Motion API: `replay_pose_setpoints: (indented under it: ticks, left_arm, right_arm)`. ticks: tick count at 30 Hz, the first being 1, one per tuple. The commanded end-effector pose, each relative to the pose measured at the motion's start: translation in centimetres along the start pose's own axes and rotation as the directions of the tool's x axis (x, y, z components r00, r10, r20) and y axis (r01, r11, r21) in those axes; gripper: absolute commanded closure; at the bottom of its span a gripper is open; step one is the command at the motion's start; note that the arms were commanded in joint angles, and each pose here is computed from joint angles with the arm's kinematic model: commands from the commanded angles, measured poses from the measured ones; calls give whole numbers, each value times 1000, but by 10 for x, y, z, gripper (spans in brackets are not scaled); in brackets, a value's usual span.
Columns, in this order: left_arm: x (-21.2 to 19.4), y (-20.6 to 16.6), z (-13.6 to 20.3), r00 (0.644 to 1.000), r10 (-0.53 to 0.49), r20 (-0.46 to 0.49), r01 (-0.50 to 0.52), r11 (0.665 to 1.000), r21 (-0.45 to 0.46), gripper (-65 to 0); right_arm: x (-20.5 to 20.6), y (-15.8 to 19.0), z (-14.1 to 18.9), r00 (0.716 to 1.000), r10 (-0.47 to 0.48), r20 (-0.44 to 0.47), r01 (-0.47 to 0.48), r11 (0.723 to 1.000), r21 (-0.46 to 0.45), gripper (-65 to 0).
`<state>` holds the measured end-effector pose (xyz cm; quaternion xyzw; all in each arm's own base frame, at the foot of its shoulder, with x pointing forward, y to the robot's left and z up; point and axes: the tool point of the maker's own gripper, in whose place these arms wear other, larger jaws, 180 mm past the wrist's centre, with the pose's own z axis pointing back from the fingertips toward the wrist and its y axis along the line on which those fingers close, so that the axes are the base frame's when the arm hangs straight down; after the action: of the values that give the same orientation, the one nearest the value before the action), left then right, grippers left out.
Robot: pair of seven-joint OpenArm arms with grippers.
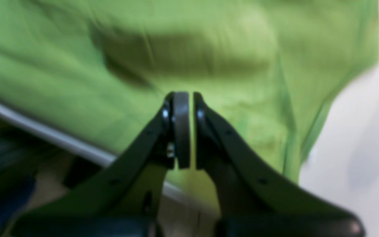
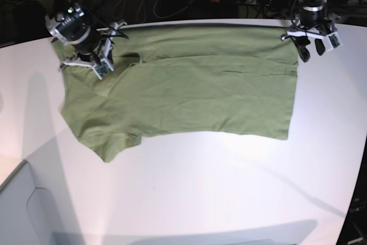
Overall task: Fold the T-shirt properly
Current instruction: 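Move both grippers down onto the shirt's side edges near the sleeves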
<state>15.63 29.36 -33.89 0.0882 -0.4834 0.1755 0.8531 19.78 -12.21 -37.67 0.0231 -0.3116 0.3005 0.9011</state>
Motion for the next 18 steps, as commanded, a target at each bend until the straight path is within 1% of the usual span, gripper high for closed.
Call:
replay_pose_setpoints:
  ticks: [1,3,8,12,18]
  left_arm:
    - [16,-2,-1,998,-3,58,3,1000,-5,-309]
    - [21,-4,-4,997,3,73,-2,1000,-8,-309]
    - [26,-9,-14,996,23,91,-21,1000,-19,-309]
    - [33,-11,-26,992,47,114,-45,999,-21,-310]
    - [59,-17,-38,983,42,177,-35,998,-43,-310]
  right_arm:
    - [6,1,-3,1000,7,12,-7,1000,12,-17]
    - [4,5,-14,1000,4,-2,-4,999,40,-1]
    - [-3,7,-37,999,-27,-34,30,996,78,0]
    - [5,-1,-46,999,-32,-26,34,997,75,0]
    - [25,-16,-44,1000,-10,16,9,999,39,0]
